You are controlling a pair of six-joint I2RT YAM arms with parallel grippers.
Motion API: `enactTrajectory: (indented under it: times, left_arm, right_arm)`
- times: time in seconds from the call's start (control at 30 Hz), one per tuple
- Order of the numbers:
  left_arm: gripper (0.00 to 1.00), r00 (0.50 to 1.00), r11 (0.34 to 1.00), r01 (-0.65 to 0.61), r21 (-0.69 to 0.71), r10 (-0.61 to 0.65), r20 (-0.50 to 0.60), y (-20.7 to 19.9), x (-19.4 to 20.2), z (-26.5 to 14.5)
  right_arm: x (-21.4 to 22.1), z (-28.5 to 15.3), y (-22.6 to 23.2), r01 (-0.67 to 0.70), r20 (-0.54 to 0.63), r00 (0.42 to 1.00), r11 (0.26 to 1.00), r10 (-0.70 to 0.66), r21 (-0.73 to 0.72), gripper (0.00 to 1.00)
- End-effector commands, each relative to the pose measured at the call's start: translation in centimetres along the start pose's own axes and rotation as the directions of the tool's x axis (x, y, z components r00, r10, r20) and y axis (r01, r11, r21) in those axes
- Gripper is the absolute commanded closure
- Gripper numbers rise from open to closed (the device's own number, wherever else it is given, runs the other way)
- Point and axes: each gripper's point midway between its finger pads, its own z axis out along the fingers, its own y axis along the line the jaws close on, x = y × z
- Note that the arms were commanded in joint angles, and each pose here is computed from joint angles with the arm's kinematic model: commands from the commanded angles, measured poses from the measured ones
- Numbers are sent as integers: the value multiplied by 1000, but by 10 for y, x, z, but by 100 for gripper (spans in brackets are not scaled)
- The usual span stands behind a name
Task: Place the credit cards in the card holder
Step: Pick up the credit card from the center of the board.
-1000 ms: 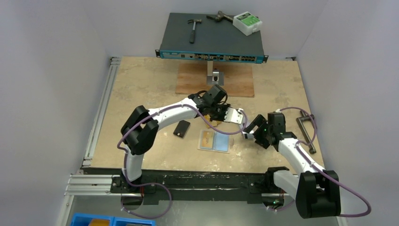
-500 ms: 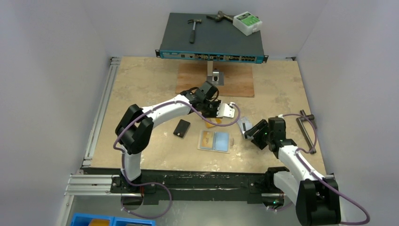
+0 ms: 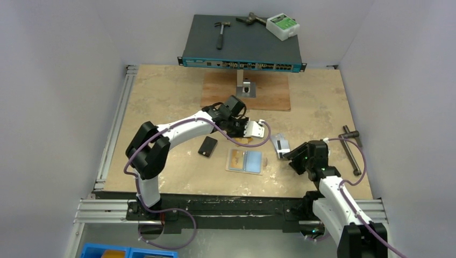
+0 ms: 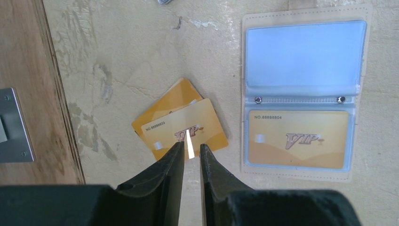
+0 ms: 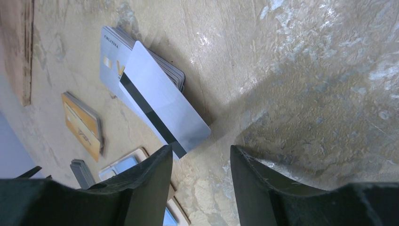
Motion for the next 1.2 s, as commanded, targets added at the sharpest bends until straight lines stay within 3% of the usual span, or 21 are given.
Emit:
enactTrajectory:
  times: [0.0, 0.13, 0.27, 0.67, 1.17]
  left_arm:
    - [82, 999, 1000, -2, -31, 3, 53, 3, -14, -21]
    - [82, 999, 999, -8, -34, 10, 48, 2, -12, -23]
    - [82, 999, 999, -8, -38, 10, 49, 2, -12, -24]
    - [82, 999, 998, -14, -55, 17, 46, 6, -13, -29]
    - [82, 999, 998, -14, -66, 16, 39, 10, -10, -32]
  right_arm:
    - [-7, -1, 5, -32, 50, 998, 999, 34, -37, 50]
    - [-13, -5, 19, -32, 78, 996, 993, 41, -115, 45]
    - [-12, 0, 14, -35, 70, 997, 996, 41, -83, 42]
    - [-11, 17, 1, -44, 76, 996, 998, 47, -38, 46]
    - [-17, 5, 0, -62, 118, 991, 998, 66, -30, 77]
